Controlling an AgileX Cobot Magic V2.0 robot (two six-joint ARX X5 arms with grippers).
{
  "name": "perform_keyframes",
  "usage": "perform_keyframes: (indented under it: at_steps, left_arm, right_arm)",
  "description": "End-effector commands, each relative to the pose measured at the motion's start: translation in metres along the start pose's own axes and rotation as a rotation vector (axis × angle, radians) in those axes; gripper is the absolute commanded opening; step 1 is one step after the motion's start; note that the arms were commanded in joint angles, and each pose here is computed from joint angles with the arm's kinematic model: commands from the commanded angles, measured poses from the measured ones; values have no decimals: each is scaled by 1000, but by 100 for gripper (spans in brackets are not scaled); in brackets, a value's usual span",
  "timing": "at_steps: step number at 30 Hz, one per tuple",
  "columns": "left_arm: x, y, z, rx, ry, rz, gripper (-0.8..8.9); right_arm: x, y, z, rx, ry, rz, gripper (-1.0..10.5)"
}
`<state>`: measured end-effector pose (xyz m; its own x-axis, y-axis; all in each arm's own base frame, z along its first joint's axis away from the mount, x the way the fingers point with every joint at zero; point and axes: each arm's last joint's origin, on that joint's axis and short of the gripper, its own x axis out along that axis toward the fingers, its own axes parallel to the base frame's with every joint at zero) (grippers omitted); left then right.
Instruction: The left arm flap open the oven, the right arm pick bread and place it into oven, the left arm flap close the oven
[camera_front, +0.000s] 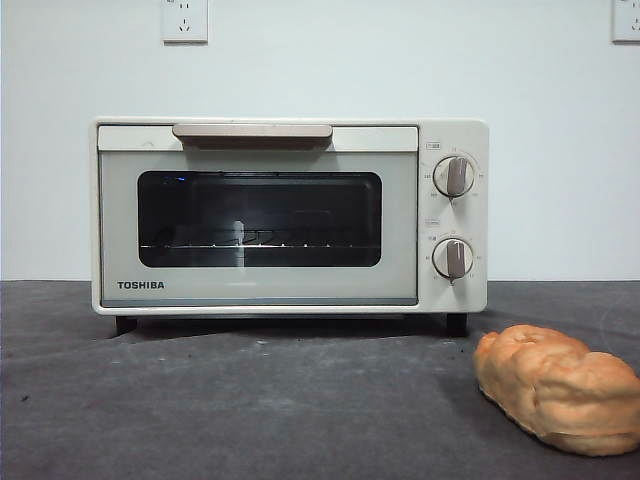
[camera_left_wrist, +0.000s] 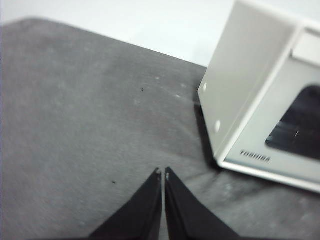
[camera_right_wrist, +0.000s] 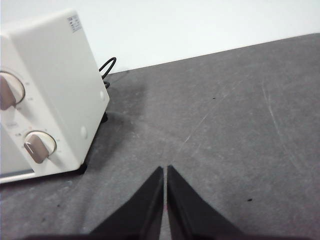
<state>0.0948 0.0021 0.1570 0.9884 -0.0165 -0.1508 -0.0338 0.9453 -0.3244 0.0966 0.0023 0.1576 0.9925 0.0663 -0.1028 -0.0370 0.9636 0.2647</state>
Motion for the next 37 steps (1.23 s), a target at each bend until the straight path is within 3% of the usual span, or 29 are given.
perform_keyframes:
  at_steps: [1,8,16,21,26,30,37]
  left_arm:
    - [1,2,-4,-156,18,7,16]
    - [-8,-8,20,-252,-49,-43,16]
    - [-31,-26,66,-235,-131,-141,16]
    - [-45,-37,94,-140,-118,-136,16]
    - [-51,-46,117,-8,-33,-136,16]
    - [-46,-52,130,69,101,-154,16]
    - [-28,-62,145,127,345,-292,16]
  right_arm:
    - [0,1,0,62,4,40,7]
    - [-8,10,26,109,-70,97,7]
    - [-31,25,77,91,-192,136,7]
    - [-41,33,107,60,-210,140,7]
    - [-43,42,130,-7,-109,165,7]
    - [-39,48,145,-67,21,213,7]
    - [-28,54,160,-121,278,274,7]
